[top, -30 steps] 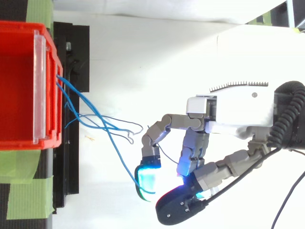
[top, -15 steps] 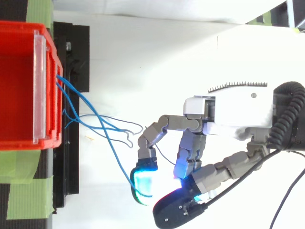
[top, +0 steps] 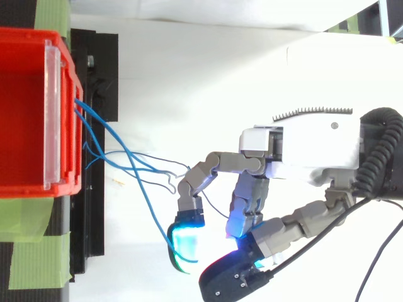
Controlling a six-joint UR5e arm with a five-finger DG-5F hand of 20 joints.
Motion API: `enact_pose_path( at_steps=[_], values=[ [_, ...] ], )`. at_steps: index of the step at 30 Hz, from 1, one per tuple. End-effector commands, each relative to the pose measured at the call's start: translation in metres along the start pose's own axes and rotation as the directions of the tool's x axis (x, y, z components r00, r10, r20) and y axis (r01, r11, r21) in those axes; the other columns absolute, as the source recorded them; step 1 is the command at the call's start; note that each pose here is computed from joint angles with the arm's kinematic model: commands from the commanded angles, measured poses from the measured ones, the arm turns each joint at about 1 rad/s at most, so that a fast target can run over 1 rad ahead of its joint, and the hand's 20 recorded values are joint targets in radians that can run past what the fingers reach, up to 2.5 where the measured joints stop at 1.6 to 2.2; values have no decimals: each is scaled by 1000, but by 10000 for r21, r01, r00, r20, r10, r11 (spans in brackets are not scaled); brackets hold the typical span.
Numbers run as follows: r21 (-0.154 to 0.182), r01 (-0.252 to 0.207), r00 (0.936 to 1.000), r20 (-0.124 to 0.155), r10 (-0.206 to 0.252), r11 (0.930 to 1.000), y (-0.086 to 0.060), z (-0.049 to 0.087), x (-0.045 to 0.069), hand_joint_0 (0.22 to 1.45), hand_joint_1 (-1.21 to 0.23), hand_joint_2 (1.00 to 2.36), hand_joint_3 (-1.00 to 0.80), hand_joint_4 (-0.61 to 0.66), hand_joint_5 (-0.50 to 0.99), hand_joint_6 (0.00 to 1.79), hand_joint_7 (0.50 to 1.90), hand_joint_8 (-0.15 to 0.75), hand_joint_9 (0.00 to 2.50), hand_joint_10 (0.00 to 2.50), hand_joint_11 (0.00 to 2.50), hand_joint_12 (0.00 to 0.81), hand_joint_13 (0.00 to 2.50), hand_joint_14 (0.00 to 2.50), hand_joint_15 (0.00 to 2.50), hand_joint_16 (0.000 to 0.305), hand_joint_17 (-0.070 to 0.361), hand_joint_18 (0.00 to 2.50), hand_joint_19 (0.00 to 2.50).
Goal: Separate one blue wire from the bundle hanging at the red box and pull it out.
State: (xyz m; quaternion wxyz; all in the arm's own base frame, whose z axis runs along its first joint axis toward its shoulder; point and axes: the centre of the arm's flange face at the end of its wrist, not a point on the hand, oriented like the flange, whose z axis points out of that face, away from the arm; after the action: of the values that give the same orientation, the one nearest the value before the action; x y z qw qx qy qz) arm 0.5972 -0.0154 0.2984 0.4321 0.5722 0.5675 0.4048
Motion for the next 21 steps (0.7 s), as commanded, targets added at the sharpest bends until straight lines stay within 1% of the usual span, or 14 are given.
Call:
enact_pose_path(
  at_steps=[1, 8, 11, 21],
  values=[
    [-7, -6, 10000, -5, 6, 10000, 0, 0, 0, 642, -760, 1001, -3, 19, -161, 913, 1082, 418, 1418, 9, 1433, 478, 1415, 19, 1290, 66, 148, 1002, 603],
    [-7, 9, 10000, -5, -9, 10000, 0, 0, 0, 643, -760, 1001, -4, 21, -161, 913, 1083, 421, 1422, 10, 1455, 467, 1426, 16, 1340, 65, 147, 999, 613],
    [-7, 9, 10000, -5, -9, 10000, 0, 0, 0, 642, -760, 1002, -3, 17, -161, 913, 1075, 418, 1419, 10, 1450, 476, 1428, 15, 1333, 66, 147, 1000, 611],
    [-7, -11, 10000, 10, 11, 10000, 0, 0, -1, 643, -761, 1001, -4, 18, -160, 913, 1078, 411, 1414, 10, 1450, 463, 1432, 16, 1347, 66, 148, 998, 612]
  ],
)
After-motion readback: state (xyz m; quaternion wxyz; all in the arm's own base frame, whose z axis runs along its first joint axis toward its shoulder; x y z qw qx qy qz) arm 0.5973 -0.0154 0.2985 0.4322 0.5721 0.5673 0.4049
